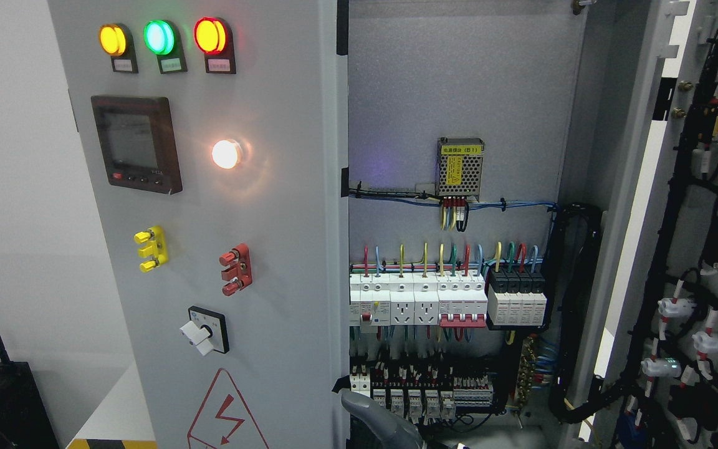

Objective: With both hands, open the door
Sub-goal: 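Pull the indicator-light door outward with the right hand, then swing the indicator-light door wide open with the right hand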

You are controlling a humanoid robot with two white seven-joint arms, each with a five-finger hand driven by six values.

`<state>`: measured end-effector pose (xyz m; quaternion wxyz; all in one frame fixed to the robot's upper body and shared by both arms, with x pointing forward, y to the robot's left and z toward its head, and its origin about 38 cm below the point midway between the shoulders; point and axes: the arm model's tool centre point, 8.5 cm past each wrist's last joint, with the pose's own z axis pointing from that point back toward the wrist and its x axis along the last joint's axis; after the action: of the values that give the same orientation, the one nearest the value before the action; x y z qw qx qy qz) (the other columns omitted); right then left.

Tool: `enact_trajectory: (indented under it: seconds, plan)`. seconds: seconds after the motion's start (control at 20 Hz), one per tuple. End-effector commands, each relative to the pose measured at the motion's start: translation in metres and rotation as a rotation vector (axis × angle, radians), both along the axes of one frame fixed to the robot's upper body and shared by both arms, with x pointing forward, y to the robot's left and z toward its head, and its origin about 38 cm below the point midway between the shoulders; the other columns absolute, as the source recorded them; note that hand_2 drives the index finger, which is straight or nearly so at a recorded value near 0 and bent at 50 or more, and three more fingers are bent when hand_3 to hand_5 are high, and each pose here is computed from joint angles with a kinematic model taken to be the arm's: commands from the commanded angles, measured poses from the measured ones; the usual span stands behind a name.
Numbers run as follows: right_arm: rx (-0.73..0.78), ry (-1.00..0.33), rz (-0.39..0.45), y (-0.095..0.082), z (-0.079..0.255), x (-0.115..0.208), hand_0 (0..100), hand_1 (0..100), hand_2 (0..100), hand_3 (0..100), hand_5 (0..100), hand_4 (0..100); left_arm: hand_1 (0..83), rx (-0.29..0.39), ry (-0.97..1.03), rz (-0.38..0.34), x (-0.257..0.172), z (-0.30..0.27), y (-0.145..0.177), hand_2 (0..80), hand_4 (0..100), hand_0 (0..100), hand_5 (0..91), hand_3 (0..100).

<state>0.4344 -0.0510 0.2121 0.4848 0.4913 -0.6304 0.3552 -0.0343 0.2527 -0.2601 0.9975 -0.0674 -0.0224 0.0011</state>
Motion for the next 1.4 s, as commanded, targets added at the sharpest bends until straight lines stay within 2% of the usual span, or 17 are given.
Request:
enact_trajectory:
  seconds: [0.0, 0.6, 1.1, 1.35]
  plan:
    - [-0.038, -0.019, 0.048, 0.001, -0.004, -0.008, 38, 0, 0, 0, 0, 0, 0.0, -0.024, -0.028, 0.000, 0.010, -0.002, -0.017, 0.0, 0, 0, 0.0, 0]
    - [0.009, -0.004, 0.122, 0.013, 0.001, -0.020, 38, 0, 0, 0, 0, 0, 0.0, -0.024, -0.028, 0.000, 0.010, -0.002, -0.017, 0.0, 0, 0, 0.0, 0]
    - [0.020, -0.036, 0.222, 0.028, 0.004, -0.044, 38, 0, 0, 0, 0, 0, 0.0, -0.026, -0.028, 0.000, 0.010, -0.002, -0.018, 0.0, 0, 0, 0.0, 0]
    - [0.018, -0.032, 0.241, 0.033, 0.001, -0.049, 38, 0, 0, 0, 0, 0, 0.0, -0.026, -0.028, 0.000, 0.010, -0.002, -0.018, 0.0, 0, 0, 0.0, 0]
